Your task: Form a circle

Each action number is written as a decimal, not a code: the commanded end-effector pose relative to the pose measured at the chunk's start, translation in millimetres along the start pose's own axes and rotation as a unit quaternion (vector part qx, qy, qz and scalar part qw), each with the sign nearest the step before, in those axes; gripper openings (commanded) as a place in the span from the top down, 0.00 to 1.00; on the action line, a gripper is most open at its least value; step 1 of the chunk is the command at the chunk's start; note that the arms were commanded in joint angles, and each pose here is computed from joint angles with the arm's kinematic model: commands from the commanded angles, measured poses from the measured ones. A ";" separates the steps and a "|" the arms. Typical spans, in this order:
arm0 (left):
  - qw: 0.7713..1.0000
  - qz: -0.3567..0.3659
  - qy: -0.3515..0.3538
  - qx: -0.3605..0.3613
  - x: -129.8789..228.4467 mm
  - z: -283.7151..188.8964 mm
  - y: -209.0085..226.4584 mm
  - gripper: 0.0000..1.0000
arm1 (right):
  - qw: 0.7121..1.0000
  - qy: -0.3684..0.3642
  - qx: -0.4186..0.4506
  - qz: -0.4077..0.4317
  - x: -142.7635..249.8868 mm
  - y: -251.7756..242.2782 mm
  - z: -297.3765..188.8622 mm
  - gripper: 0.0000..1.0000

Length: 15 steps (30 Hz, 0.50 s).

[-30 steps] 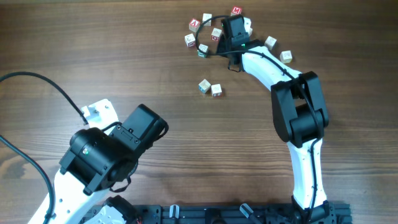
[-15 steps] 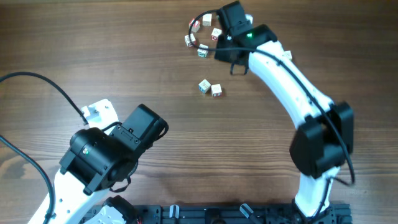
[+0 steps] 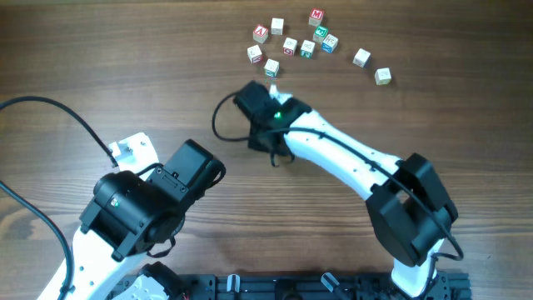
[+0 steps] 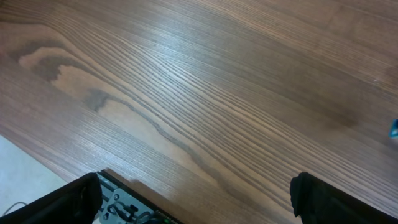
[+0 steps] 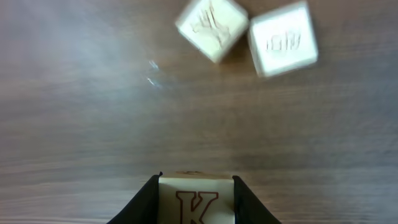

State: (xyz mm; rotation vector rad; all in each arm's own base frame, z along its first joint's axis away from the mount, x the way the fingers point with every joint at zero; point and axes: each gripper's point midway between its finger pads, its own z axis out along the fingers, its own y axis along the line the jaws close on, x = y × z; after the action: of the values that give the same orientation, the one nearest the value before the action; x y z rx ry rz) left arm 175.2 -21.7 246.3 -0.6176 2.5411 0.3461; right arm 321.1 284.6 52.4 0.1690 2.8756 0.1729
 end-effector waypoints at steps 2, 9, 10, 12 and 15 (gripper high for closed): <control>1.000 -0.007 -0.003 -0.001 -0.3 -0.1 1.2 0.00 | 0.999 -0.032 0.015 0.019 6.9 -1.2 16.4 0.85; 1.000 -0.007 -0.003 -0.001 -0.3 -0.1 1.2 0.00 | 0.995 -0.079 0.055 0.039 -5.2 -15.4 40.8 0.86; 1.000 -0.007 -0.003 -0.001 -0.3 -0.1 1.2 0.00 | 0.994 -0.088 0.057 0.040 -8.0 -15.4 43.9 0.86; 1.000 -0.007 -0.003 -0.001 -0.3 -0.1 1.2 0.00 | 0.991 -0.101 0.068 0.047 -11.7 -18.4 53.2 0.86; 1.000 -0.007 -0.003 -0.001 -0.3 -0.1 1.3 0.00 | 0.991 -0.102 0.075 0.048 -9.8 -20.0 70.5 0.85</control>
State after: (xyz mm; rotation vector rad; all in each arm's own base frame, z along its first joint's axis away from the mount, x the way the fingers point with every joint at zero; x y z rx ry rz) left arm 175.2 -21.6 246.3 -0.6175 2.5413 0.3465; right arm 344.6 282.5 9.4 0.2968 2.6890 0.0511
